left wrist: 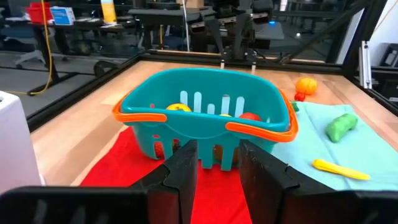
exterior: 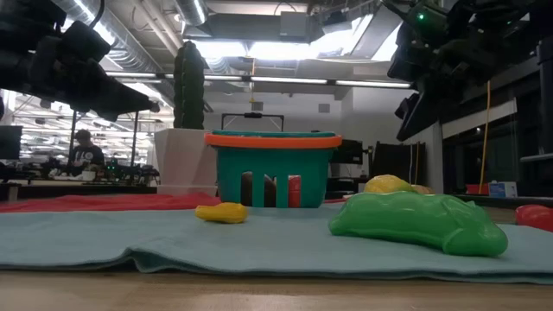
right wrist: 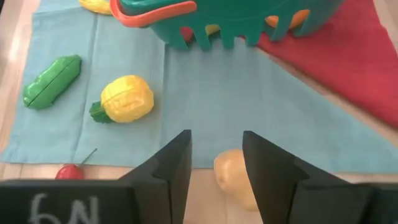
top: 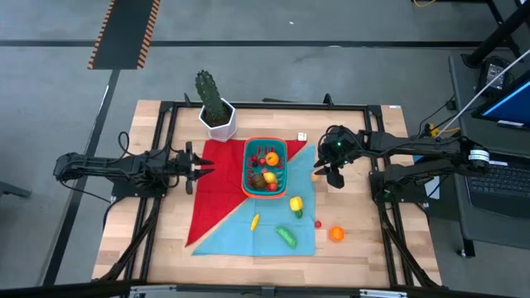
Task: Pick and placing Produce into tupperware
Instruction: Put the potato into the blue bin
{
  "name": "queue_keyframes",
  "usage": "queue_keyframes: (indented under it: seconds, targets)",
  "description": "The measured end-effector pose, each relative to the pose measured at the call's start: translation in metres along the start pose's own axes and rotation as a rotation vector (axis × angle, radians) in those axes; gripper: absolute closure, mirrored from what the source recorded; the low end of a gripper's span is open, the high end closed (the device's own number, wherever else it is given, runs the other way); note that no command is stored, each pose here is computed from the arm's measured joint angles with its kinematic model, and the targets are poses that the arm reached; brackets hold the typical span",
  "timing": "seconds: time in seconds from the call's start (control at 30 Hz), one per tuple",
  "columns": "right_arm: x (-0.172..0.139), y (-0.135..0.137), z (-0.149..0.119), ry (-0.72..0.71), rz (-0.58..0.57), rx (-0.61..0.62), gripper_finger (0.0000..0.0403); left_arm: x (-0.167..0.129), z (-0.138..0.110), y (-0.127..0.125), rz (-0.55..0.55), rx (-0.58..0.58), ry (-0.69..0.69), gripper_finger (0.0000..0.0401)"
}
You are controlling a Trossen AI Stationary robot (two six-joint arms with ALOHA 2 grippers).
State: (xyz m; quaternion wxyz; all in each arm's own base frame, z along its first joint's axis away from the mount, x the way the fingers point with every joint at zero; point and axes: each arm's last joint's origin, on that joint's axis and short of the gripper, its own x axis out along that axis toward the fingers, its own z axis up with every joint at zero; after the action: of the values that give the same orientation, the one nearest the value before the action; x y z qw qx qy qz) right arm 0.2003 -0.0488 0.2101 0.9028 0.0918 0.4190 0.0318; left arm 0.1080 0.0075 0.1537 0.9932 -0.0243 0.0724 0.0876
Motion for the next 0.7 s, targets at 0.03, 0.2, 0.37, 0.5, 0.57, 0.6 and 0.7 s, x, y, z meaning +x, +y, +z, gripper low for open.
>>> queue_keyframes:
  seconds: [0.03, 0.2, 0.37, 0.5, 0.57, 0.6, 0.7]
  targets:
    - [0.0000, 0.0000, 0.0000, 0.000, 0.000, 0.000, 0.0253, 0.0000, 0.0000, 0.0000, 0.000, 0.000, 0.000, 0.0292]
    - [0.0000, 0.0000, 0.0000, 0.000, 0.000, -0.031, 0.0203, 0.0000, 0.0000, 0.0000, 0.000, 0.000, 0.000, 0.0289]
    - [0.0000, 0.0001, -0.0014, 0.014, 0.002, -0.053, 0.0148, 0.0000, 0.0000, 0.0000, 0.000, -0.001, 0.000, 0.0295]
    - [-0.0001, 0.0004, -0.0046, 0.046, 0.005, -0.041, 0.0119, 0.0000, 0.0000, 0.0000, 0.000, -0.005, 0.000, 0.0302]
    - [0.0001, 0.0005, -0.0056, 0.055, 0.007, -0.034, 0.0111, 0.0000, 0.0000, 0.0000, 0.000, -0.012, 0.000, 0.0306]
    - [0.0001, 0.0004, -0.0054, 0.054, 0.006, -0.034, 0.0110, 0.0000, 0.0000, 0.0000, 0.000, -0.018, 0.000, 0.0308]
    - [0.0001, 0.0004, -0.0055, 0.054, 0.006, -0.036, 0.0108, 0.0000, 0.0000, 0.0000, 0.000, -0.021, 0.000, 0.0314]
